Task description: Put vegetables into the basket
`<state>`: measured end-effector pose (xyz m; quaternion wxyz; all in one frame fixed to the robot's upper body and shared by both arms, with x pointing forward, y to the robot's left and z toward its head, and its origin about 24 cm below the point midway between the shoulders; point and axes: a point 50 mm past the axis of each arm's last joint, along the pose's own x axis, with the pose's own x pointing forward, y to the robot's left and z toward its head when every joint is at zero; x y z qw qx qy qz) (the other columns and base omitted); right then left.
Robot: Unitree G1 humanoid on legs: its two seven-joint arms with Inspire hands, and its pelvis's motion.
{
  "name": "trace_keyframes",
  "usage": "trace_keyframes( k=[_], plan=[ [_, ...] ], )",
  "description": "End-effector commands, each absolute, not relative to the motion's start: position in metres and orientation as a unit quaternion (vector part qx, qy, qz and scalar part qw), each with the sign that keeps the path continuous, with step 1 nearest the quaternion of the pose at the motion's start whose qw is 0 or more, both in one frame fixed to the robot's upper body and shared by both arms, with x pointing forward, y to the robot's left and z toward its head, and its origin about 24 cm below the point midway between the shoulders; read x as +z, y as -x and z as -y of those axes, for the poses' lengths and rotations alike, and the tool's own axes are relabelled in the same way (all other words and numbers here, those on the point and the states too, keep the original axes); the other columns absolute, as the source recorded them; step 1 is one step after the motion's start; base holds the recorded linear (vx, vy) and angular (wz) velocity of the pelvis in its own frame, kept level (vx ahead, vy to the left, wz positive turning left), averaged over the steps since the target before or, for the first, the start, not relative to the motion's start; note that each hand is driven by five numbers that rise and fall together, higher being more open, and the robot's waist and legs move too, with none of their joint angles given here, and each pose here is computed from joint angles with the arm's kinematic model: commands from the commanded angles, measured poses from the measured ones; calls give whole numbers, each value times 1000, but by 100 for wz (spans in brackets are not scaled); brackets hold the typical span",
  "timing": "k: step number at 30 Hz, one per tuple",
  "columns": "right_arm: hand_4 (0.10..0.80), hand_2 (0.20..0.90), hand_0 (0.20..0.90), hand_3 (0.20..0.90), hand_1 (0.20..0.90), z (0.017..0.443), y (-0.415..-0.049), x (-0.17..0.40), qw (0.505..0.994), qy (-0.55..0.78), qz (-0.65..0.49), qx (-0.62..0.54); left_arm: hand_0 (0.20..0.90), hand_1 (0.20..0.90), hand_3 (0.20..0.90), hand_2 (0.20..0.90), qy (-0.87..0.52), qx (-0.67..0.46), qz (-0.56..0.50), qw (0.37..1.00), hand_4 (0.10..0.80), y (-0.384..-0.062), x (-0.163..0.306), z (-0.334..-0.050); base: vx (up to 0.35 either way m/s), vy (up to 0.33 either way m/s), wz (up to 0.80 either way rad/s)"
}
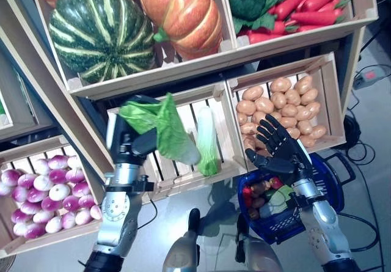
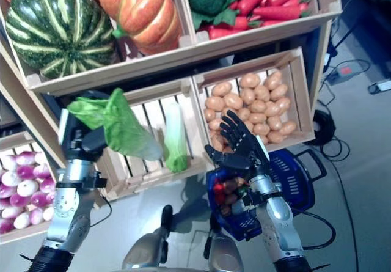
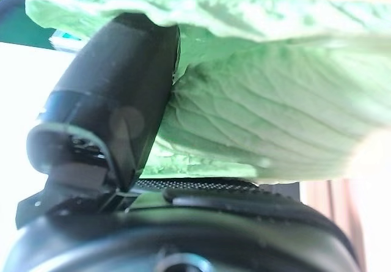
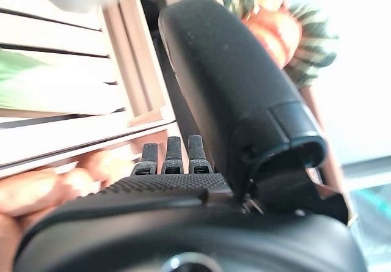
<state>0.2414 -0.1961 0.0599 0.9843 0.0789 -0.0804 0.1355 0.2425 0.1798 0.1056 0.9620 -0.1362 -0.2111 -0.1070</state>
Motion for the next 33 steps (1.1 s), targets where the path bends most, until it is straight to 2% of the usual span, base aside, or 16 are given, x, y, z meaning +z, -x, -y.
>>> trace_keyframes(
  k=[1, 12, 16, 19, 33],
  plan=[
    [800, 900, 900, 900, 900, 176, -239, 93, 958, -52, 156, 235, 300, 300, 300, 300, 191, -178, 295, 919, 400, -245, 143, -170, 84, -47, -2],
    [800, 900, 900, 900, 900, 152, -245, 100, 940, -77, 142, 300, 300, 300, 300, 300, 258, -269, 246, 895, 400, -251, 143, -141, 56, -26, -3],
    [800, 900, 900, 900, 900, 132, -241, 92, 915, -78, 100, 382, 300, 300, 300, 300, 270, -302, 235, 884, 400, -249, 142, -129, 47, -13, -3],
    [800, 900, 900, 900, 900, 126, -239, 86, 893, -85, 62, 438, 300, 300, 300, 300, 266, -323, 236, 877, 400, -248, 144, -125, 39, -6, -1],
    [800, 900, 900, 900, 900, 120, -221, 56, 836, -146, -59, 526, 300, 300, 300, 300, 254, -380, 230, 859, 400, -240, 144, -121, 13, -3, 0]
  ],
)
